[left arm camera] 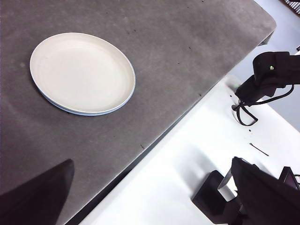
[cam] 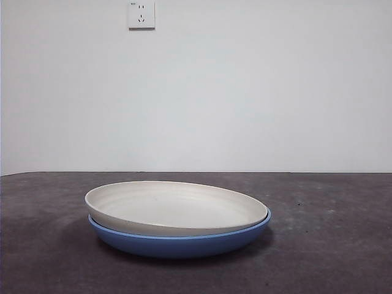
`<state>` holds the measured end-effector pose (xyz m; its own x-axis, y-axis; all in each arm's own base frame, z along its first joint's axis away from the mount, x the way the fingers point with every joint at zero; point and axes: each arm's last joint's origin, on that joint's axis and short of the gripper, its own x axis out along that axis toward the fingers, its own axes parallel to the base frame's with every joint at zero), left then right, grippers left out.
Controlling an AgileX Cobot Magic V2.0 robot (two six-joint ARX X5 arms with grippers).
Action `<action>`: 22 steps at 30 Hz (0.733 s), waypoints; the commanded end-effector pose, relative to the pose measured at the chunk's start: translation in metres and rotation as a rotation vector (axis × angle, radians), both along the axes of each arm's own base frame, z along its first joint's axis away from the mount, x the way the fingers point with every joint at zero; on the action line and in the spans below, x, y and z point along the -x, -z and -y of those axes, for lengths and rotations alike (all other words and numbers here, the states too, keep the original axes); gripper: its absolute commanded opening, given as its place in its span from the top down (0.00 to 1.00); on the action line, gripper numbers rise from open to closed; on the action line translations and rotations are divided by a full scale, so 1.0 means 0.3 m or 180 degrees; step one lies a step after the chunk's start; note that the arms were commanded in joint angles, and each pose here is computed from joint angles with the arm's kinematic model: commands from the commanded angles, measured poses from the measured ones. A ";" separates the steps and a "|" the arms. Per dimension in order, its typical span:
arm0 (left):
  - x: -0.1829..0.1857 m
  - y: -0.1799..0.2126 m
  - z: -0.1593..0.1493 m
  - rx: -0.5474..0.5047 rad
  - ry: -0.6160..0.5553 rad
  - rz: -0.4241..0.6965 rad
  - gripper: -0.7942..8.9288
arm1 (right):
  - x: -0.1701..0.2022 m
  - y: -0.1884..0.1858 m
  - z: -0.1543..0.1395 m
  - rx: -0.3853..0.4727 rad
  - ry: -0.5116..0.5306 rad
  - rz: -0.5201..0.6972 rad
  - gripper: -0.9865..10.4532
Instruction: Pick up the white plate, put it on the blue plate, put it on desk
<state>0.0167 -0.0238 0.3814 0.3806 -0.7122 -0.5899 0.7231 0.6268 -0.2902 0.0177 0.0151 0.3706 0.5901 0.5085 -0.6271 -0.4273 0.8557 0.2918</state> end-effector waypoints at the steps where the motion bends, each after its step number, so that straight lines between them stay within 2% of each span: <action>1: 0.000 -0.010 0.000 0.0017 0.0014 0.0035 0.43 | 0.011 -0.001 0.007 0.0053 0.0024 -0.0116 0.42; 2: 0.000 -0.009 0.000 0.0012 0.0015 0.0036 0.57 | 0.011 -0.001 0.007 0.0050 0.0022 -0.0116 0.52; 3: 0.000 -0.009 0.000 0.0007 0.0016 0.0040 0.73 | 0.011 0.000 0.007 0.0053 0.0022 -0.0117 0.65; 4: 0.000 -0.008 0.000 0.0001 0.0014 0.0037 0.92 | 0.010 -0.001 0.006 0.0052 0.0023 -0.0116 0.83; 5: 0.000 -0.009 0.000 0.0000 0.0011 0.0042 0.89 | 0.010 -0.001 0.006 0.0049 0.0023 -0.0106 0.93; 6: 0.000 -0.009 0.000 0.0000 0.0010 0.0044 0.90 | 0.009 -0.002 0.006 0.0046 0.0030 -0.0093 0.89; 22: 0.001 -0.008 0.000 -0.0006 0.0009 0.0028 0.91 | 0.004 -0.007 0.005 0.0046 0.0074 -0.0014 0.89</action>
